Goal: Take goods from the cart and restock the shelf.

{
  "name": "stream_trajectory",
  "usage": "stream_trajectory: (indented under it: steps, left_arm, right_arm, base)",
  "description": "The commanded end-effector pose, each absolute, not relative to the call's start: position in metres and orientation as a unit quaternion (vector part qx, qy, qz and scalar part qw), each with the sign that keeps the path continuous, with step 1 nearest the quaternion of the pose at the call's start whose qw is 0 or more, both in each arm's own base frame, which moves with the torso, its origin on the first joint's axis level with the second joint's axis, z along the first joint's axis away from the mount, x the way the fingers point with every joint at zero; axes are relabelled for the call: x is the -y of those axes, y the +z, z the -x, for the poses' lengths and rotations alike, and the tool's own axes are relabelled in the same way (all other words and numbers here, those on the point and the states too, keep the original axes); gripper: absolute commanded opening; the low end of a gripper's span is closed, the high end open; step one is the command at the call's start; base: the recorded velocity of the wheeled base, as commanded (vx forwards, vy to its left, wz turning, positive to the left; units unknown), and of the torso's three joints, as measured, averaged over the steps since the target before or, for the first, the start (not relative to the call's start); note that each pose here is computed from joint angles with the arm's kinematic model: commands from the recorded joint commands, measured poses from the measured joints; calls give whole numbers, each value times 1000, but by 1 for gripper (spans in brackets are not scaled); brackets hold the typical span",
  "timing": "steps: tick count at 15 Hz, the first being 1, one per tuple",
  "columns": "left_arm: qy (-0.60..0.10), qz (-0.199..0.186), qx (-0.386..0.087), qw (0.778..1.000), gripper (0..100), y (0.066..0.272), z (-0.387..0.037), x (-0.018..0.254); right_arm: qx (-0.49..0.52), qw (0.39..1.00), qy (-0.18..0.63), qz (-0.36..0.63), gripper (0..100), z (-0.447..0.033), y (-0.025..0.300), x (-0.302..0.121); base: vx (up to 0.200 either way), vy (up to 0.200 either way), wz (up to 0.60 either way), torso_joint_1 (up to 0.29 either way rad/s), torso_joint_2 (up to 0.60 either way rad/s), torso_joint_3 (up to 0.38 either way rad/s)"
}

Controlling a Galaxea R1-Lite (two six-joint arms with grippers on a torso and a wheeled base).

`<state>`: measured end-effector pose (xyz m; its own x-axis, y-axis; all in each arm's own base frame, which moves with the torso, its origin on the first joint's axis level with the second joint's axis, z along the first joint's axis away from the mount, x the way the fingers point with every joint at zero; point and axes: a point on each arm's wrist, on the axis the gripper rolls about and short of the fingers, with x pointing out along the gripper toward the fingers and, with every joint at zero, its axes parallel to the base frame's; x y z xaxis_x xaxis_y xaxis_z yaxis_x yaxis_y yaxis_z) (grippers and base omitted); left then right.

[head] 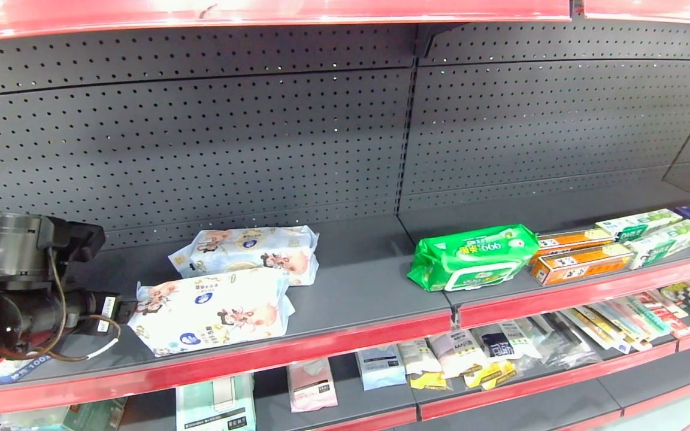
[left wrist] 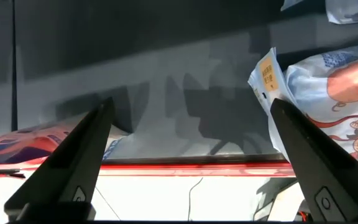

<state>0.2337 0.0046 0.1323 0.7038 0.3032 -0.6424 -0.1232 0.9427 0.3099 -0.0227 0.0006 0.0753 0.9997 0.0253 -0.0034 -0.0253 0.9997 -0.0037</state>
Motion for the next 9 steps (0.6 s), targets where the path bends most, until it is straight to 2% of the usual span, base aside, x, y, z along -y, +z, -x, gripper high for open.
stream_trajectory:
  steps: [1, 9]
  left_arm:
    - [112, -122, -367, 915, 100, 132, -236, -2]
    - [98, -123, -361, 919, 100, 133, -237, 7]
  right_arm:
    - [-2, 1000, 13, 2, 100, 23, 75, -1]
    - [-2, 1000, 13, 2, 100, 23, 75, -1]
  base:
    - [0, 0, 0, 0, 0, 0]
    - [0, 0, 0, 0, 0, 0]
